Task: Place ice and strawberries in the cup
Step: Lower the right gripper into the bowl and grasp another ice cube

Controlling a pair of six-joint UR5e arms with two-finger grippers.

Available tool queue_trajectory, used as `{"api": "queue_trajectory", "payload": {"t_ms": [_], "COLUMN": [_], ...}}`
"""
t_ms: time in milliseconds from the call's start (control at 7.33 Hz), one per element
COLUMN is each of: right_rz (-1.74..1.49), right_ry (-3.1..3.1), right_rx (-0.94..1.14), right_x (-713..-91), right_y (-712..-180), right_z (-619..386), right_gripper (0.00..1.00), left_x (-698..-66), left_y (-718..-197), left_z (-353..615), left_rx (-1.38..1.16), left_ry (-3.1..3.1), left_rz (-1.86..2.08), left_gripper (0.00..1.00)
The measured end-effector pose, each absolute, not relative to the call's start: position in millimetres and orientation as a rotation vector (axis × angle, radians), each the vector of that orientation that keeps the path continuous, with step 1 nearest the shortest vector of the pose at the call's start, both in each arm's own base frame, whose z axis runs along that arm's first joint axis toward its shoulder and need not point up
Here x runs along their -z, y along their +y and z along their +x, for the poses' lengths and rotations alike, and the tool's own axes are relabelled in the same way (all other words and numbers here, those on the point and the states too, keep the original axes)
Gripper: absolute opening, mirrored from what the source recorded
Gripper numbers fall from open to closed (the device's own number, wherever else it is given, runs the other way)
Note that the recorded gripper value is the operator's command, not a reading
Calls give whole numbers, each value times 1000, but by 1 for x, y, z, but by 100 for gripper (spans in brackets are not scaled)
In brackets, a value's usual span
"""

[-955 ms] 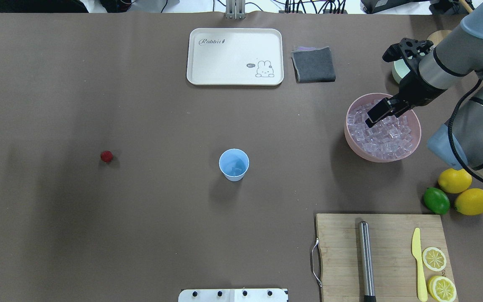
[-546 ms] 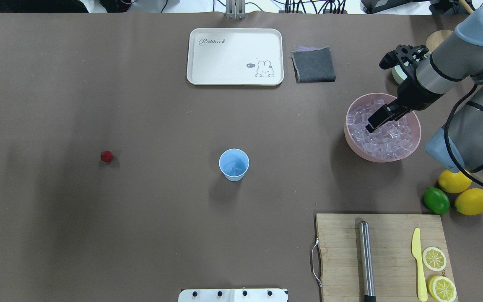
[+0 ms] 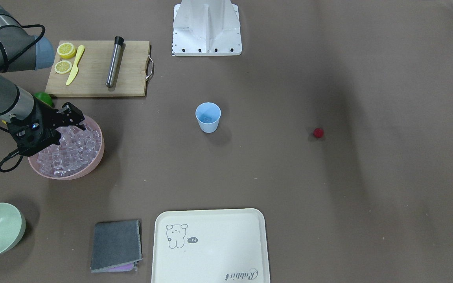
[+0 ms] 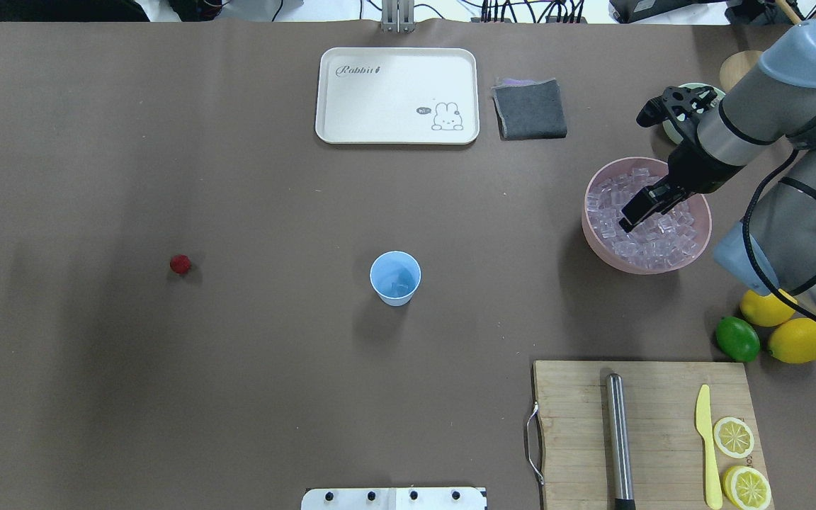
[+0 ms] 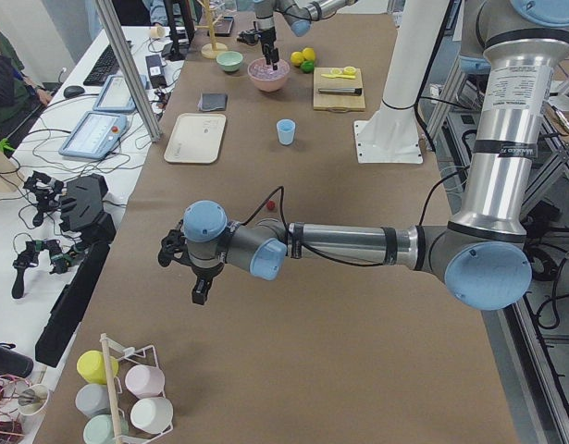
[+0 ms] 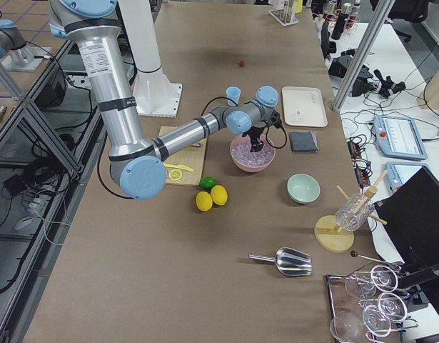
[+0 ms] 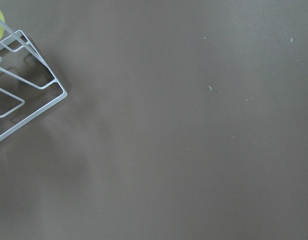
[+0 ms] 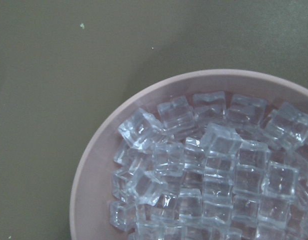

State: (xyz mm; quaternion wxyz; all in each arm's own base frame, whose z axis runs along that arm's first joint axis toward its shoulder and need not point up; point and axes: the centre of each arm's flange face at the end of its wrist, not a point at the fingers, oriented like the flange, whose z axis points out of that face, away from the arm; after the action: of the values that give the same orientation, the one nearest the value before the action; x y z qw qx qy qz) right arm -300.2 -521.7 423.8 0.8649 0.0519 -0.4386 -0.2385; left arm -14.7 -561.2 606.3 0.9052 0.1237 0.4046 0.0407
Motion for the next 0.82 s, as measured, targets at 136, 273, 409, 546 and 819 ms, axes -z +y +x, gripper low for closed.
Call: {"api": "queue_trajectory", "payload": {"t_ms": [136, 273, 409, 546, 819], "right_rz": [100, 92, 85, 77, 64], "right_ry": [-917, -916, -915, -914, -912], "right_rx": [500, 500, 500, 500, 503], "right_x": [-427, -430, -432, -434, -437], "right_y": [-521, -521, -520, -519, -518], "right_z": [-303, -305, -308, -310, -316], "right_gripper": [91, 90, 88, 87, 87], "left_x": [-606, -604, -603, -602, -601], "left_y": [-562, -563, -564, -565, -565], "left_z": [-15, -15, -15, -14, -14], "left_rx": [-85, -85, -85, -85, -86], "left_ry": [836, 836, 835, 835, 835], "left_rz": [257, 259, 261, 261, 263], "left_gripper": [98, 98, 98, 98, 98]}}
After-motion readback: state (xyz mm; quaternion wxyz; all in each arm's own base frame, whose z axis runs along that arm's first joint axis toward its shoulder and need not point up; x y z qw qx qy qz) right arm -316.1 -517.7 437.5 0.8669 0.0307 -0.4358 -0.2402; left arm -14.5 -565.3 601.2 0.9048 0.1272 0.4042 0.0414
